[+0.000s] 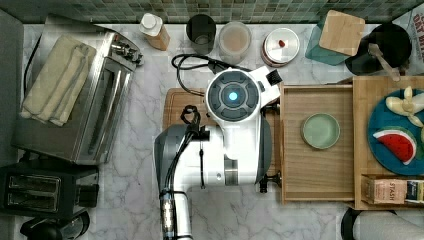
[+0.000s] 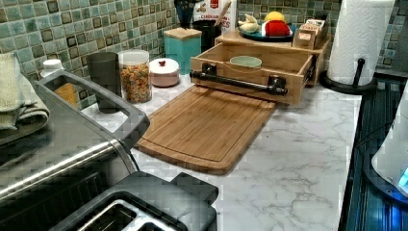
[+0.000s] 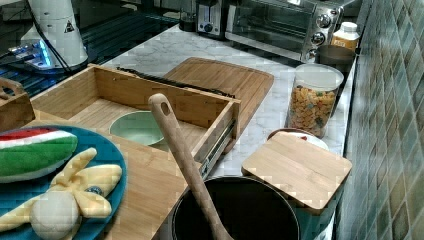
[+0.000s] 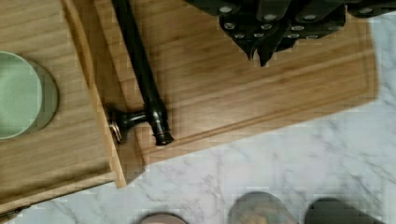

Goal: Close the drawer.

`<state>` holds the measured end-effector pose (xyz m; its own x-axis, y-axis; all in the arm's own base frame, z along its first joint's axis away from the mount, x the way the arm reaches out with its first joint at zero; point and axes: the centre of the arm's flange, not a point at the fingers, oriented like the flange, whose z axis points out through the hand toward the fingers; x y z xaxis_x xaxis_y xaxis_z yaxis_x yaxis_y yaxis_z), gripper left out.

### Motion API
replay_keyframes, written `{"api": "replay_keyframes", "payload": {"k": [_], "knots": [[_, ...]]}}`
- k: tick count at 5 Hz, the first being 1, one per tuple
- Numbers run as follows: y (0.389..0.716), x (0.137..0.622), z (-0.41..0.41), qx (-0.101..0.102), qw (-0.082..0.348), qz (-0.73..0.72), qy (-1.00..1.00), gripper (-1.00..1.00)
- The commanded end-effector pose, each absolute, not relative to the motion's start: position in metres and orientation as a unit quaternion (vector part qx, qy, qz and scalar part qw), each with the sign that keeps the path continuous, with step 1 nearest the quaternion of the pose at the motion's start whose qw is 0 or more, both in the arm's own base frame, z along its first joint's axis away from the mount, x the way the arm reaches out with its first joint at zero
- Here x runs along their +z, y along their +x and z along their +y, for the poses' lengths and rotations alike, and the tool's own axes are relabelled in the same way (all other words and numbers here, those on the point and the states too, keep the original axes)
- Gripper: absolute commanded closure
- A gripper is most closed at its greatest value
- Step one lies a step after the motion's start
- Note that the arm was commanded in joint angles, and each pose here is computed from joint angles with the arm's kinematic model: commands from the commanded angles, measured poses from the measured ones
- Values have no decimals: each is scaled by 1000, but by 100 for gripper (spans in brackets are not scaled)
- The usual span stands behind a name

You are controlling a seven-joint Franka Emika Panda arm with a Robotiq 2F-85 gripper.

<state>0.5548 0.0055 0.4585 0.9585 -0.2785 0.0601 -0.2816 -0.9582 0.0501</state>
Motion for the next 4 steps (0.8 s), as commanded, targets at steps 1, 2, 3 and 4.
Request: {"api": "replay_keyframes", "payload": {"k": [1,2,3,4], "knots": [[533,422,31,41,75,0,996,100],[529,397,28,42,66,11,997,100],[526,368,37,31,73,4,997,100],[522,345,35,24,75,1,997,100]]}}
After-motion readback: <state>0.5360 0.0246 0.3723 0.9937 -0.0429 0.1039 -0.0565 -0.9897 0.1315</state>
